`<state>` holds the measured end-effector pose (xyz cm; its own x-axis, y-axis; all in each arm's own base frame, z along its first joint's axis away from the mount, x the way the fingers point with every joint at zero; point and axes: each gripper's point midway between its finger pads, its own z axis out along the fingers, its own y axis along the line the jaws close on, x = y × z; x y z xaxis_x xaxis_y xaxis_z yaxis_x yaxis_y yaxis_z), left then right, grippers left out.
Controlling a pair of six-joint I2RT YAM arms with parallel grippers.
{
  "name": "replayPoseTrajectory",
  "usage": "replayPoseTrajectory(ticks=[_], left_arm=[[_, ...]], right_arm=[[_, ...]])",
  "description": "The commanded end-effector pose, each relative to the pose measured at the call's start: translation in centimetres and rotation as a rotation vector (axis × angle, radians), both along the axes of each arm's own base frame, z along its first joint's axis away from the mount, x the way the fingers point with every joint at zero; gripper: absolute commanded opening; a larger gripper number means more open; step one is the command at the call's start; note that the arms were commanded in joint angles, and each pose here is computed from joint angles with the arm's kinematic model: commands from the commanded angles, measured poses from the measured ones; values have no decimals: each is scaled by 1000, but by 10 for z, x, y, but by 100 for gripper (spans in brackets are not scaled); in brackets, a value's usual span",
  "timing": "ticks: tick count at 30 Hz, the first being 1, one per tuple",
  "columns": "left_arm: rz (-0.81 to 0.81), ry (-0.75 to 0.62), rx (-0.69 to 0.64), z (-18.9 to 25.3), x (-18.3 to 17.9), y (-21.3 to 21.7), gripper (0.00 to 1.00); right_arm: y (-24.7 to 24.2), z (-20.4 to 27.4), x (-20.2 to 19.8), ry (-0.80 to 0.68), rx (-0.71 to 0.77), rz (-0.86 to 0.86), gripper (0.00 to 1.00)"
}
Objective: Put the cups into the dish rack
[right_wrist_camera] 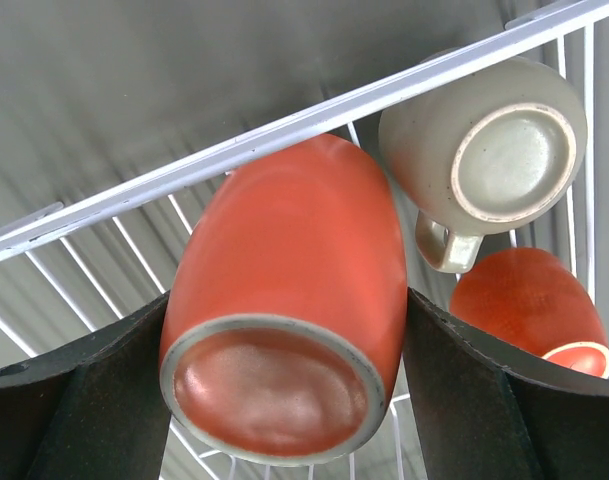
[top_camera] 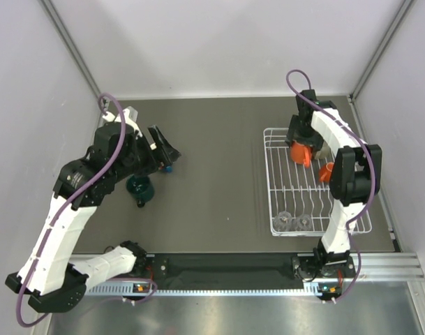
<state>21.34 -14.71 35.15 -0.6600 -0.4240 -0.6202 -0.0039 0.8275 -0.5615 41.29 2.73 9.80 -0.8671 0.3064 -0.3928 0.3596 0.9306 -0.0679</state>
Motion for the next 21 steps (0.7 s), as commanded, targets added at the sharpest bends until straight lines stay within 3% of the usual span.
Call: replayPoseTrajectory(ticks=[1,2,5,10,17,21], left_arm=[[28,5,12,-3,-2,7,82],[27,9,10,-4,-2,6,82],[11,28,7,-9,0,1,82],[-25,75,-1,-19,1,-9,82],[-91,140,-61,-32,0,-30,79],[-100,166,-75,-43,4,-38,77]], right_arm=[[-6,25,21,-97,-7,12,53],[-6,27,19,-98,-3,15,66],[-6,34,13,-106,-3,25,83],[-5,60,0,-157,6,58,99],[-2,95,-24,-217,17,91,100],[23,120,-51,-257,52,187,100]])
